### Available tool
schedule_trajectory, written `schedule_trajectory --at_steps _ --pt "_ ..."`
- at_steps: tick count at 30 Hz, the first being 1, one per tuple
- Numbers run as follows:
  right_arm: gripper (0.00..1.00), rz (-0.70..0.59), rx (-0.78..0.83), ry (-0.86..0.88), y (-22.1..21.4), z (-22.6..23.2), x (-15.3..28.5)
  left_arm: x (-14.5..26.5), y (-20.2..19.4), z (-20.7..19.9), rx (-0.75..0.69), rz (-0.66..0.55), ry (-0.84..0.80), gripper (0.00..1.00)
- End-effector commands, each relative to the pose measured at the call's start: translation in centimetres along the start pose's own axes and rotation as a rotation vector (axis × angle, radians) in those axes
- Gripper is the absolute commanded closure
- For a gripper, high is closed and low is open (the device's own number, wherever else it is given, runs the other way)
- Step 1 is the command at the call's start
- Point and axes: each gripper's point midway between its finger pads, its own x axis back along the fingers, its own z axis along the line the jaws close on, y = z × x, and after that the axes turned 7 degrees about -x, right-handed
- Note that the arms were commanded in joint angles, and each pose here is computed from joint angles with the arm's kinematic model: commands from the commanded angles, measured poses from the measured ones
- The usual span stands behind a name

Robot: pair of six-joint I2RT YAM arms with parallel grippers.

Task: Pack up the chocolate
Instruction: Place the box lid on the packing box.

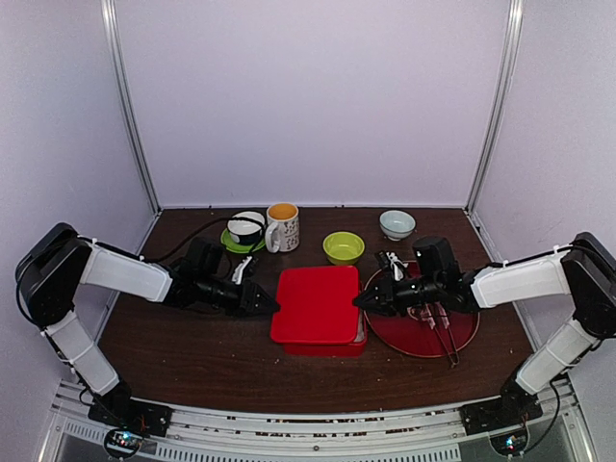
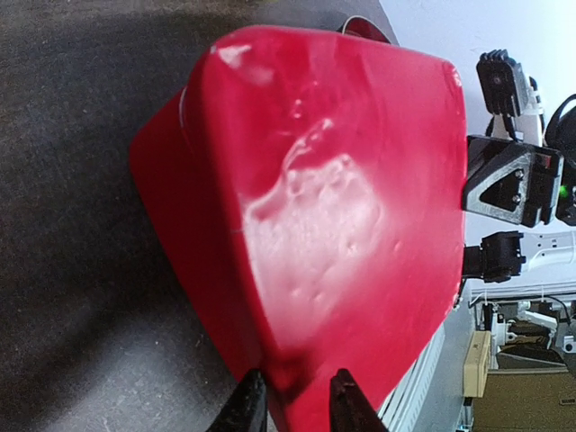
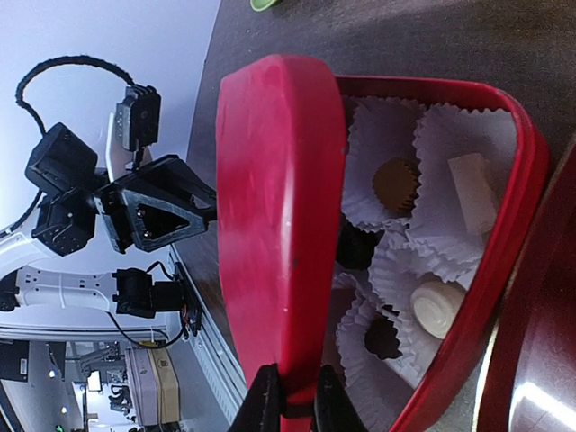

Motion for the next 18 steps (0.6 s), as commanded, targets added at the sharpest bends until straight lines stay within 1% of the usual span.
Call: schedule_trajectory --at_steps 1,9,18 --pt "0.86 -0.071 0.001 -0.145 1.9 -3.6 0.6 -0.5 2.1 -3.3 -0.071 -0.038 -0.073 0.73" --pt "0.85 -0.08 0.046 -0.256 2.8 -5.2 1.5 -1.1 2.2 -2.8 -0.065 -0.054 -0.05 0.73" --pt "0.84 -0.084 0.075 -0.326 3.2 -6.0 1.9 -1.4 2.1 -2.7 -0.061 -0.078 -0.032 0.73"
